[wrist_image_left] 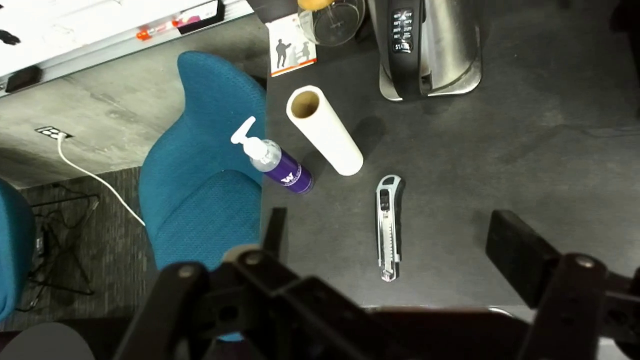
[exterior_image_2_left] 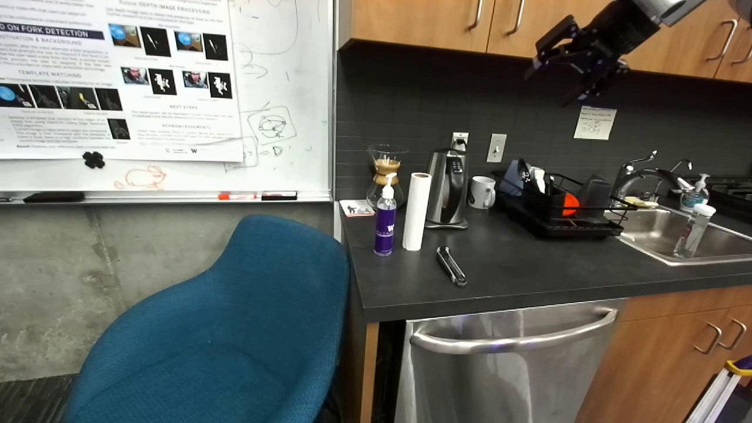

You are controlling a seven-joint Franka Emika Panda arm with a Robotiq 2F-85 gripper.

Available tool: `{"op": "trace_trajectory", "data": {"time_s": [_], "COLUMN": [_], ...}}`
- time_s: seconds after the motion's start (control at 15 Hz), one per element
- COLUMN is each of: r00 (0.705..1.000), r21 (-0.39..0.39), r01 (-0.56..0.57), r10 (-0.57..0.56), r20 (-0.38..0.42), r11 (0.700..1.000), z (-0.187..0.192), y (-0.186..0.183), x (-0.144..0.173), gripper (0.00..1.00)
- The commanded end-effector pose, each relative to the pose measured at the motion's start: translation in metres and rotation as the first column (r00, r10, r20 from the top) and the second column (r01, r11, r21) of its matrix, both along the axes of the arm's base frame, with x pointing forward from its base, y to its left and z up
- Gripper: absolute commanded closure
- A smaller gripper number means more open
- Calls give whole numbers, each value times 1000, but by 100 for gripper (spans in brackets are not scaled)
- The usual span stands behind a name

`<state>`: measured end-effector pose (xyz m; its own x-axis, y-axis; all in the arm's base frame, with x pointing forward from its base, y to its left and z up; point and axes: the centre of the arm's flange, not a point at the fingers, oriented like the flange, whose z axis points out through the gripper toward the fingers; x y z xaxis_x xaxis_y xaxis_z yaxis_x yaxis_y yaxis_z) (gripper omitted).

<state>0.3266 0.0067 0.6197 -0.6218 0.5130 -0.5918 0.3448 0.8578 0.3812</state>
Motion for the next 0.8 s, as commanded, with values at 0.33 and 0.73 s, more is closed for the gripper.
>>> {"op": "trace_trajectory", "data": {"time_s": [0.33, 0.73], "r00": [999, 997], "r21": [-87, -147], "r01": [-6, -19], "r10": [2, 7], "r20": [-45, -80], "r11": [996, 989], "z": [-57, -93], "y": [37, 52], "x": [15, 24], "gripper": [0, 0]}}
